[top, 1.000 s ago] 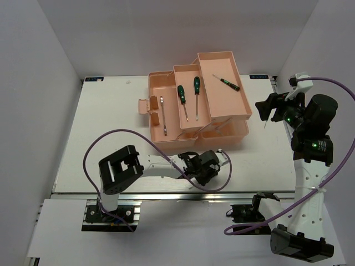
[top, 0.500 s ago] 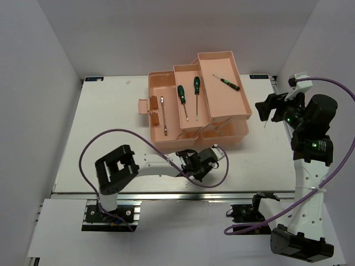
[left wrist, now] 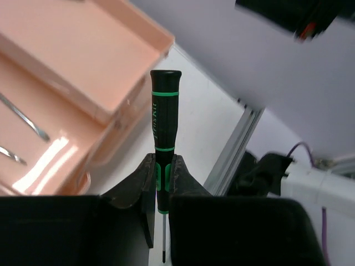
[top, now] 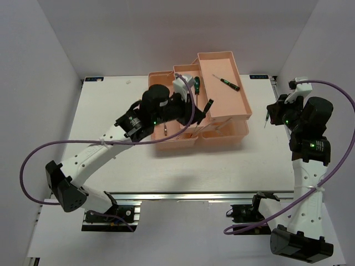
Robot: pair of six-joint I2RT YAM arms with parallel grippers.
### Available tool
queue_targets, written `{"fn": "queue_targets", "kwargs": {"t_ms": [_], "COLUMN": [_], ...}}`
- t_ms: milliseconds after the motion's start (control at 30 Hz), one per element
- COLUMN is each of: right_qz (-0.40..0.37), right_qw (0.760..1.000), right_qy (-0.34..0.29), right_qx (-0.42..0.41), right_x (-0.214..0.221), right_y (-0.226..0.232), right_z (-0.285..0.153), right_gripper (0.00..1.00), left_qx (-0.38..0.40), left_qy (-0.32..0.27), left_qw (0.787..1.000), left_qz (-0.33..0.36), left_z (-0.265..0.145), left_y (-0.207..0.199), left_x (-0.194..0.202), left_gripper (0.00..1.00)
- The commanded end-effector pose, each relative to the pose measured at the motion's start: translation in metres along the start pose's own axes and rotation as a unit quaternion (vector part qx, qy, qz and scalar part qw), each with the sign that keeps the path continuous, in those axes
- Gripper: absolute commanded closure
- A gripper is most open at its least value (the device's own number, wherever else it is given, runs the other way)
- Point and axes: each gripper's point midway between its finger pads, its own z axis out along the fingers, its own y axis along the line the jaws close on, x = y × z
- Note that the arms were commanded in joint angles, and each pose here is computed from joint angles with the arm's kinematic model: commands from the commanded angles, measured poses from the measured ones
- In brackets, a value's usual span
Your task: Sort the tools into containers
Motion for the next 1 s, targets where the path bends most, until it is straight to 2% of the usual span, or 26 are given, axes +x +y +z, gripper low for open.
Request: {"fn": "queue_targets", "kwargs": {"t_ms": [0, 33, 100, 133, 167, 200, 233, 267, 300, 333, 367, 433, 467, 567, 633, 700, 733, 767, 867, 900, 933, 967], "right_qz": [0.003, 0.005, 0.011, 0.015, 0.019, 0.021, 0.023, 0.026, 0.026, 0.025, 0.025, 0.024, 0.029, 0.035, 0.04, 0.062, 0.072, 0.076, 0.102, 0.108, 0.119, 0.123], "right_qw": [0.999, 0.999, 0.999, 0.999, 0.998, 0.998, 0.997, 0.996, 0.996, 0.995, 0.994, 0.993, 0.991, 0.986, 0.985, 0.982, 0.98, 0.979, 0.972, 0.97, 0.966, 0.964], "right_qy": [-0.024, -0.025, -0.024, -0.022, -0.017, -0.014, -0.01, -0.005, -0.005, -0.002, 0.0, 0.001, 0.008, 0.023, 0.037, 0.053, 0.073, 0.078, 0.121, 0.125, 0.153, 0.162], "right_qx": [0.025, 0.027, 0.039, 0.045, 0.058, 0.066, 0.072, 0.085, 0.089, 0.093, 0.102, 0.115, 0.131, 0.162, 0.166, 0.171, 0.171, 0.172, 0.174, 0.181, 0.173, 0.17], "right_x": [-0.012, -0.012, -0.007, -0.005, -0.002, 0.001, 0.004, 0.008, 0.008, 0.013, 0.015, 0.018, 0.025, 0.039, 0.051, 0.066, 0.08, 0.084, 0.117, 0.12, 0.141, 0.148], "right_y": [-0.01, -0.011, -0.017, -0.02, -0.026, -0.03, -0.033, -0.039, -0.041, -0.043, -0.047, -0.053, -0.06, -0.074, -0.081, -0.086, -0.091, -0.096, -0.115, -0.127, -0.133, -0.139], "right_z": [0.003, 0.004, 0.009, 0.011, 0.015, 0.017, 0.019, 0.022, 0.024, 0.026, 0.027, 0.029, 0.031, 0.036, 0.045, 0.054, 0.064, 0.07, 0.092, 0.097, 0.11, 0.116], "right_gripper": [0.97, 0.89, 0.75, 0.6, 0.56, 0.54, 0.51, 0.5, 0.48, 0.46, 0.45, 0.41, 0.36, 0.23, 0.23, 0.27, 0.32, 0.33, 0.36, 0.36, 0.33, 0.32], "left_qx": [0.061, 0.05, 0.061, 0.059, 0.031, 0.017, 0.006, -0.042, -0.058, -0.056, -0.074, -0.091, -0.095, -0.091, -0.078, -0.05, -0.047, -0.047, -0.069, -0.096, -0.109, -0.126], "left_qy": [-0.035, -0.036, -0.073, -0.101, -0.099, -0.106, -0.137, -0.125, -0.128, -0.151, -0.126, -0.124, -0.126, -0.122, -0.135, -0.155, -0.161, -0.168, -0.189, -0.162, -0.189, -0.189], "left_qw": [0.997, 0.995, 0.991, 0.988, 0.984, 0.982, 0.977, 0.972, 0.969, 0.965, 0.964, 0.962, 0.961, 0.959, 0.96, 0.962, 0.964, 0.964, 0.969, 0.973, 0.97, 0.969], "left_qz": [-0.04, -0.076, -0.096, -0.105, -0.141, -0.154, -0.163, -0.195, -0.205, -0.207, -0.221, -0.226, -0.228, -0.24, -0.234, -0.221, -0.208, -0.198, -0.142, -0.137, -0.107, -0.1], "left_z": [0.013, 0.031, 0.052, 0.057, 0.088, 0.1, 0.103, 0.131, 0.141, 0.142, 0.166, 0.178, 0.178, 0.185, 0.176, 0.161, 0.154, 0.145, 0.098, 0.095, 0.054, 0.037], "left_y": [-0.01, 0.004, 0.01, 0.011, 0.034, 0.043, 0.045, 0.077, 0.087, 0.086, 0.103, 0.113, 0.114, 0.124, 0.116, 0.1, 0.095, 0.091, 0.079, 0.091, 0.082, 0.087], "left_x": [-0.039, -0.041, -0.065, -0.09, -0.085, -0.089, -0.118, -0.1, -0.101, -0.122, -0.1, -0.1, -0.106, -0.094, -0.107, -0.131, -0.139, -0.147, -0.168, -0.141, -0.159, -0.152], "left_gripper": [1.0, 1.0, 1.0, 1.0, 1.0, 1.0, 0.98, 0.93, 0.76, 0.69, 0.63, 0.44, 0.42, 0.4, 0.38, 0.59, 0.74, 1.0, 1.0, 0.97, 0.87, 0.74]}}
